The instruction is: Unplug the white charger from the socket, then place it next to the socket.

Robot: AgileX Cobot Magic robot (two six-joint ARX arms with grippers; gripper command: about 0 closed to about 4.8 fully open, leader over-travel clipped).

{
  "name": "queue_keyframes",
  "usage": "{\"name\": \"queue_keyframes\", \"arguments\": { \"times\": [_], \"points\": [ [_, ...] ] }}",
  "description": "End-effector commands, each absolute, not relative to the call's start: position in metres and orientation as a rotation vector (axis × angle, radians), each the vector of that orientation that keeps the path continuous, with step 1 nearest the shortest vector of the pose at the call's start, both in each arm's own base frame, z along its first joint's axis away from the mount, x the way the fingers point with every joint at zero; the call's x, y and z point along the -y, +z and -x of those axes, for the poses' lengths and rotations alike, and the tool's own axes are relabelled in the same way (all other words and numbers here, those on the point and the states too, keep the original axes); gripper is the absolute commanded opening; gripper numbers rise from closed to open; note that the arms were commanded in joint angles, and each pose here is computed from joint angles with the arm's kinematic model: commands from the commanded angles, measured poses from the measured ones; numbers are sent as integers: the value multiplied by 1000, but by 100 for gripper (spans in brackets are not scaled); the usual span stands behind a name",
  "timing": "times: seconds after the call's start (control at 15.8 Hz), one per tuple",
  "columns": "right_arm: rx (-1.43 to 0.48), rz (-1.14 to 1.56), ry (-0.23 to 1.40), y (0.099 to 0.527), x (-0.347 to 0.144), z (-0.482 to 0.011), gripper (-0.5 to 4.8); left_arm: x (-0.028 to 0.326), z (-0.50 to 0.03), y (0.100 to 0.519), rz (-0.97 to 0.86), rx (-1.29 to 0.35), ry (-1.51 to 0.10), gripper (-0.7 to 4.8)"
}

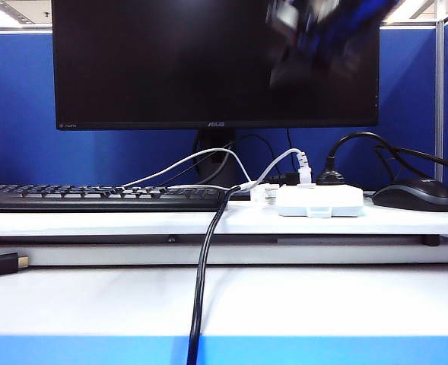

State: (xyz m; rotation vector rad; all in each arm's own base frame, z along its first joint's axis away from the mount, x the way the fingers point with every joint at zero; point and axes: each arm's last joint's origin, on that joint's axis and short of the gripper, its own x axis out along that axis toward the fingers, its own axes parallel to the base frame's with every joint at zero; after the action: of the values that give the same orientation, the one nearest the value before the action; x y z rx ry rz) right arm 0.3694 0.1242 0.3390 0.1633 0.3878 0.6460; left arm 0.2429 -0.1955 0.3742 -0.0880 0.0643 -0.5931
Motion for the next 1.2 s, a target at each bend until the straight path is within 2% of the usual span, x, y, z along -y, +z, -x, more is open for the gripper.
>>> {"name": "queue_keyframes", "arguments": {
  "times": [0.06, 0.13, 0.19, 0.25, 0.38, 0.57, 0.7, 0.82, 0.89, 1.08, 1.2],
  "points": [
    [-262, -123, 660, 392, -111, -328, -6, 180, -223, 401, 65, 49, -606, -4],
    [-212, -113, 664, 410, -106, -309, -6, 173, -214, 409, 36, 74, -606, -4],
    [-125, -82, 668, 445, -91, -262, -6, 152, -188, 429, 35, 126, -604, -4],
    [-107, -48, 668, 456, -85, -241, -6, 141, -175, 436, 41, 141, -604, -5],
    [-101, 39, 630, 466, -72, -202, -6, 118, -146, 445, 32, 126, -648, -5],
    [-74, 54, 622, 459, -59, -161, -6, 88, -106, 440, -21, 13, -696, -5],
    [-51, 49, 624, 424, -50, -133, -6, 63, -76, 426, -104, -99, -717, -5],
    [-69, 43, 634, 392, -47, -123, -6, 50, -60, 414, -110, -120, -718, -4],
    [-69, 26, 627, 363, -45, -116, -6, 44, -52, 401, -108, -117, -718, -5],
    [-25, -28, 558, 305, -41, -107, -6, 42, -50, 354, -112, -188, -711, -5],
    [-90, -32, 493, 263, -38, -103, -6, 50, -59, 316, -51, -277, -700, -5]
  ]
}}
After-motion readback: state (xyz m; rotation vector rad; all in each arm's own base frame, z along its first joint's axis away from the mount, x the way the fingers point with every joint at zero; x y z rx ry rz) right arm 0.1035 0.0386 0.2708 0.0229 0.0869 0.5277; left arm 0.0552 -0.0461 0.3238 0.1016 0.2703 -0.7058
